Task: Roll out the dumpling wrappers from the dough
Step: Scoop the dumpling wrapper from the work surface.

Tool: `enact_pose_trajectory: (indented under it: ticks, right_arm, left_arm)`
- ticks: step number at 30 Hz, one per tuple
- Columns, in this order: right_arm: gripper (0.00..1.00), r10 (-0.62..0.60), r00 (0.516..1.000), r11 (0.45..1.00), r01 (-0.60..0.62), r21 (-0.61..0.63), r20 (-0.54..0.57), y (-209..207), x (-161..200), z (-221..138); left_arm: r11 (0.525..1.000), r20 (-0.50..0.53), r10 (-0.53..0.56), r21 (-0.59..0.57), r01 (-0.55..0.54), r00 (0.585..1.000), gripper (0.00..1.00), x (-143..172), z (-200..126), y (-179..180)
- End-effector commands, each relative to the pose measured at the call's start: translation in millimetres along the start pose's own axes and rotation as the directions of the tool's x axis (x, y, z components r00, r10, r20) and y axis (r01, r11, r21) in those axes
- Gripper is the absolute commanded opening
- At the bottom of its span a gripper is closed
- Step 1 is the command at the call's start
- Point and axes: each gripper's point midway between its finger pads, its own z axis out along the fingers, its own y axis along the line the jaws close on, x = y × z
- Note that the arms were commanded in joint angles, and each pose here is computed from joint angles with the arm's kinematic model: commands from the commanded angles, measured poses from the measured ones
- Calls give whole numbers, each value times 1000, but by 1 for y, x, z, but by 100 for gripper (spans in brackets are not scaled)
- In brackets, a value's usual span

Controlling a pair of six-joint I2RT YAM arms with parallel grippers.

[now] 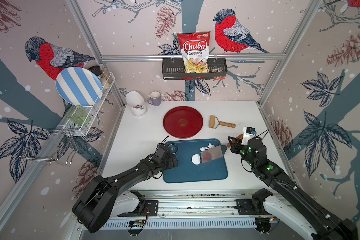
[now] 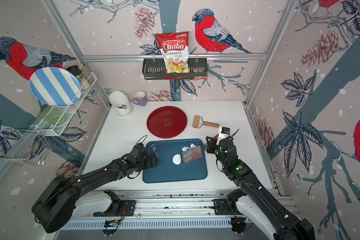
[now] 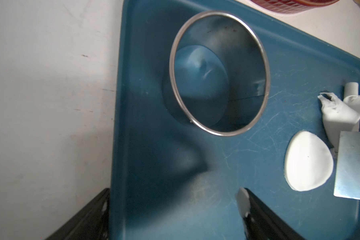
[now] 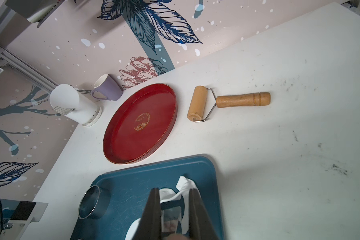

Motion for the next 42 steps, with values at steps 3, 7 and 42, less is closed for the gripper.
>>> enact_pose_trajectory:
  ticks: [3, 7, 42]
  right_arm:
    - [0, 1, 1000, 1000, -1, -7, -5, -1, 6, 5]
    - [0, 8, 1000, 1000, -8, -7, -19, -3, 13, 10]
    - [0, 105, 994, 987, -104, -119, 7, 18, 0, 9]
  left_arm:
    - [1000, 6, -6, 19, 6, 1000, 95, -1, 0, -4]
    - [1000, 4, -7, 19, 7, 1000, 95, -1, 0, -4]
    - [999, 5, -7, 31, 7, 1000, 95, -4, 1, -8]
